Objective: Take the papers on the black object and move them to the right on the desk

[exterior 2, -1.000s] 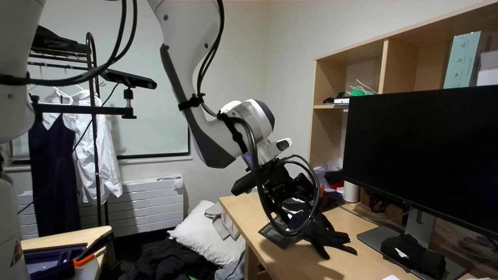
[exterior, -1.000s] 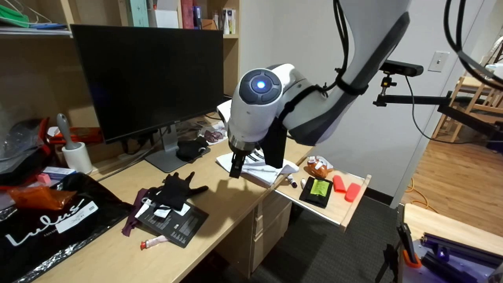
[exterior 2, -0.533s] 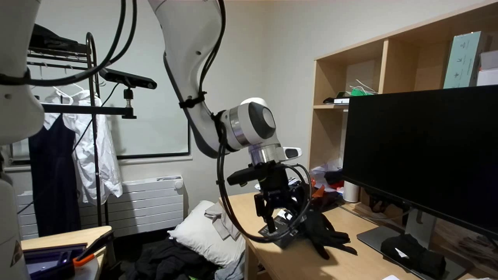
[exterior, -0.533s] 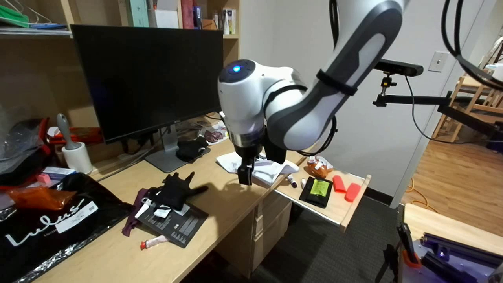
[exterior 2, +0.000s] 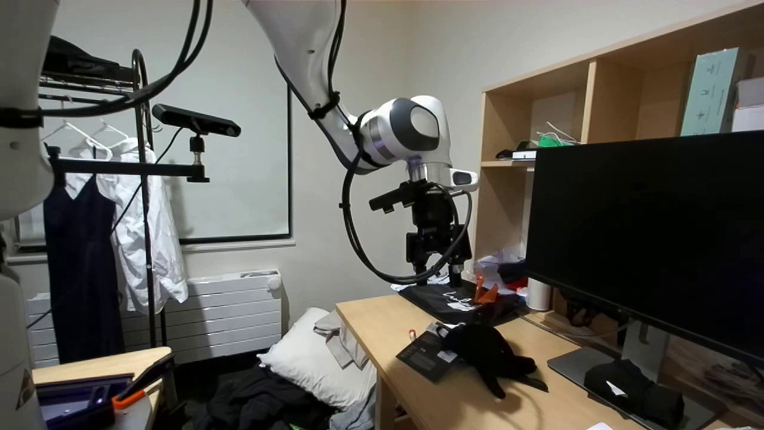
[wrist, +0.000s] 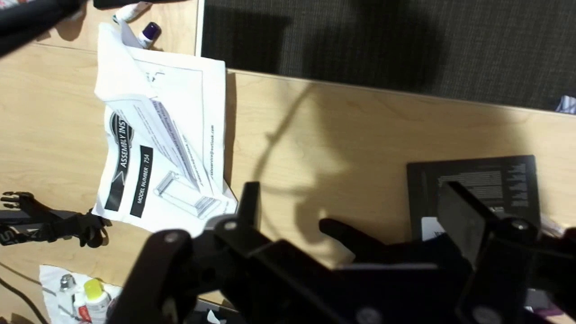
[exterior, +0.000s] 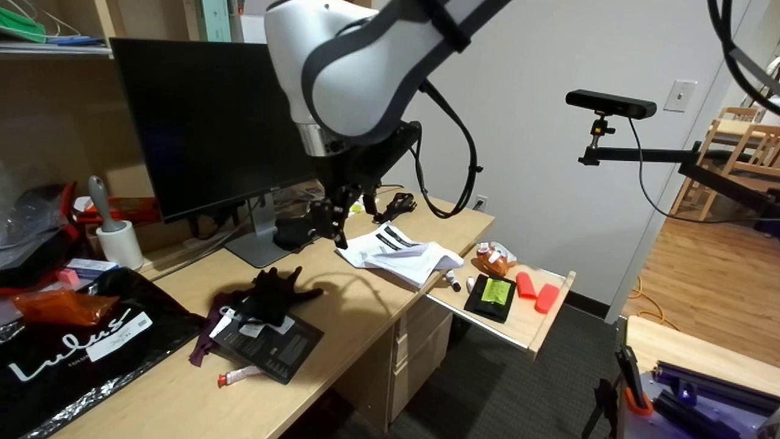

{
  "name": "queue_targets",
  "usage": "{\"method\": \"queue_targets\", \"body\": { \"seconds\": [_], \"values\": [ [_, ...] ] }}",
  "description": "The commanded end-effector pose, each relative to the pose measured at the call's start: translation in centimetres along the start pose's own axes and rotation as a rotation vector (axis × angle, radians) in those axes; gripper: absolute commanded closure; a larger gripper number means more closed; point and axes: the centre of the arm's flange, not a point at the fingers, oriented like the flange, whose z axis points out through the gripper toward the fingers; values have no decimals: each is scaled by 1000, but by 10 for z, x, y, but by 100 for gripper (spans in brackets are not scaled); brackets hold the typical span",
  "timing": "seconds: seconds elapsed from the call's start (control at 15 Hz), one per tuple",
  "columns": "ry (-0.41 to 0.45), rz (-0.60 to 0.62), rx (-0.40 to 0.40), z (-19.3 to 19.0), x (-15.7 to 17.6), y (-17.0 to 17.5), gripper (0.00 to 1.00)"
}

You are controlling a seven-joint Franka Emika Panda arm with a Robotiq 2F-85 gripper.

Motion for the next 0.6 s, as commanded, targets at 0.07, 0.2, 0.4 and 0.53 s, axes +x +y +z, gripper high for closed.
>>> {"method": "queue_targets", "body": {
  "seconds": [0.07,0.2,0.4,0.53],
  "values": [
    [29,-19,79,-3,9,-22,0],
    [68,-44,131,2,12,-32,0],
    [77,-20,106,0,13,-37,0],
    [81,-22,110,5,14,-39,0]
  ]
}}
